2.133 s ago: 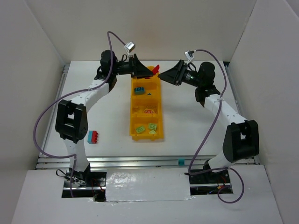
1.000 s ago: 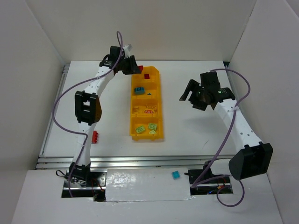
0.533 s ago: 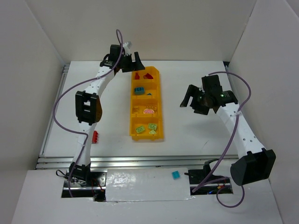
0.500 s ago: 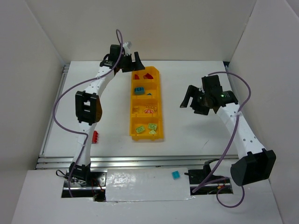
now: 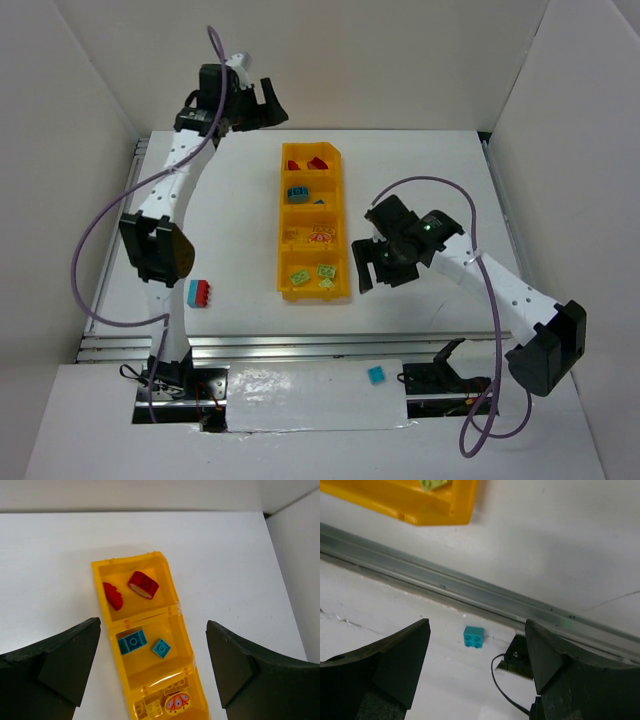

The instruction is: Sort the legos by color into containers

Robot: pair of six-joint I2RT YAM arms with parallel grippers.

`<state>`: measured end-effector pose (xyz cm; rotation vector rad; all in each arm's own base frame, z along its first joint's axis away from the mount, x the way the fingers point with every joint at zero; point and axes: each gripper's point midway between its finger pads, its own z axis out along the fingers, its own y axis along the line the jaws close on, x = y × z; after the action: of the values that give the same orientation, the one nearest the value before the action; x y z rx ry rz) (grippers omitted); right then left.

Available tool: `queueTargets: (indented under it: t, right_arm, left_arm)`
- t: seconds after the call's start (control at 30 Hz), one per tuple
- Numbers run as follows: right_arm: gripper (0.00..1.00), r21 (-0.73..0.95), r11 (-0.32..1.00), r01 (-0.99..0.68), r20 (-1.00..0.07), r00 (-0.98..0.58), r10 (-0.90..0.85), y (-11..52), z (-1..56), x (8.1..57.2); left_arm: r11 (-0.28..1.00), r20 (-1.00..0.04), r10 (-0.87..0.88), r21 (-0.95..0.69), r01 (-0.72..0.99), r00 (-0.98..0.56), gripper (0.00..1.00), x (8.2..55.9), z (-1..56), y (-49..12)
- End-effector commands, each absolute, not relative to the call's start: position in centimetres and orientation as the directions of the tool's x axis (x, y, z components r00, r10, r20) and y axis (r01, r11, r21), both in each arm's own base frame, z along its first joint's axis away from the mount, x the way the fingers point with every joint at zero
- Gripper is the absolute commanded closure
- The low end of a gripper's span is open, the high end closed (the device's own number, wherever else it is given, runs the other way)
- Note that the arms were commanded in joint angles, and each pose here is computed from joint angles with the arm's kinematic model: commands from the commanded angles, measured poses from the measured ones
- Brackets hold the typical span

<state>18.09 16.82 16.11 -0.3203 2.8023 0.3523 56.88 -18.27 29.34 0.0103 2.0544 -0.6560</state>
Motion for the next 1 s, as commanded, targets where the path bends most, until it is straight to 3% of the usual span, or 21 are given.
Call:
queueTargets:
  t: [0.0,0.2,0.3,0.6,0.97]
  right_arm:
    - [0.17,0.163,0.951,-0.263,-0.247,-0.944,-0.219,16.1,15.4,15.3]
    - [0.21,0.156,0.963,-0.221,-0.076,-0.975,-0.211,16.4,11.3,9.6]
    - [0.23,0.166,0.967,-0.194,-0.057,-0.981,-0.187,16.6,10.6,7.2]
    - [0.24,0.142,0.974,-0.176,-0.087,-0.983,-0.164,17.0,8.2,4.4]
    - [0.29,0.083,0.977,-0.194,-0.092,-0.978,-0.187,17.6,4.6,4.7]
  left_arm:
    - [0.912,-0.765,-0.311,-0.407,0.048,-0.563,0.01,54.7,29.7,-12.6]
    - [0.945,-0.727,-0.303,-0.310,-0.099,-0.616,0.01,50.4,28.2,-9.1]
    - [0.950,-0.703,-0.287,-0.295,-0.099,-0.651,0.00,48.5,27.1,-8.9]
    - [0.946,-0.656,-0.263,-0.318,-0.056,-0.708,0.01,43.7,24.5,-9.4]
    - [0.953,-0.691,-0.245,-0.302,-0.037,-0.680,0.00,40.8,26.1,-8.7]
